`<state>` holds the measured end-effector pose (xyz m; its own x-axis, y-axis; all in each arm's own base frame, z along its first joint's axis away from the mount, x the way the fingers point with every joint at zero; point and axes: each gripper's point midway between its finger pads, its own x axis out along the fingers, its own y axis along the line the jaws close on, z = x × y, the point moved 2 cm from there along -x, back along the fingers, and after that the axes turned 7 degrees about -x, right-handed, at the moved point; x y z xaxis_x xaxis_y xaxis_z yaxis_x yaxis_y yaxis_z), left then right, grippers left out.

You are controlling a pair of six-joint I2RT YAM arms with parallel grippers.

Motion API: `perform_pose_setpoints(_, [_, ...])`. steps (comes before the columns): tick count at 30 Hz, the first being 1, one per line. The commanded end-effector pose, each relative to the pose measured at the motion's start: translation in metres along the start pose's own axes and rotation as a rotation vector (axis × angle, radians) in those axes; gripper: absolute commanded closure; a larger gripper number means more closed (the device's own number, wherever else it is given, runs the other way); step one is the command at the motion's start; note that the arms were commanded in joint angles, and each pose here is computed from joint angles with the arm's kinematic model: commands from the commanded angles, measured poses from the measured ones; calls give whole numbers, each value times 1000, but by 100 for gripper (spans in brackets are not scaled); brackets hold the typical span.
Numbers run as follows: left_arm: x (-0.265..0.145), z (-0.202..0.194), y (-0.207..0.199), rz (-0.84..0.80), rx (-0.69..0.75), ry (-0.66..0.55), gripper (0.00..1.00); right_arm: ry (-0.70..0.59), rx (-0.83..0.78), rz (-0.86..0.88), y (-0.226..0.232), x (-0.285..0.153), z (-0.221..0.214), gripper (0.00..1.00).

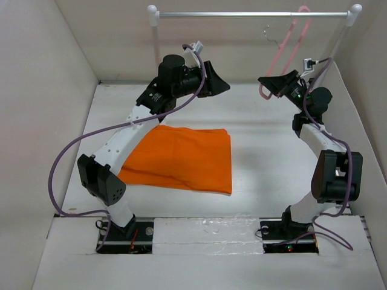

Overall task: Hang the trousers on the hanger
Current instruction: Pick up the hanger from the clothesline, then place the trousers on the hanger.

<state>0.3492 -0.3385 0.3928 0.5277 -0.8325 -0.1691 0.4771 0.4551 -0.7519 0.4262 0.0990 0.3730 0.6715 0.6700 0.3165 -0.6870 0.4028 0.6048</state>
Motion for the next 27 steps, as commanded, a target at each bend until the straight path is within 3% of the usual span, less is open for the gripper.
perform_pose_setpoints(1, [5,9,-35,-105,76,-27,55,-1,-140,118,36,-14,1,73])
perform_pose_setpoints(12, [65,-41,-33,-60,184,11,55,186,-50,18,19,-51,-79,74])
perform_pose_setpoints(19, [94,-61,-6,-21,168,-10,59,300,-28,-23,19,-71,-128,76])
perform_pose_setpoints(27, [107,-72,9,6,139,-18,61,360,-5,-18,30,-82,-150,77])
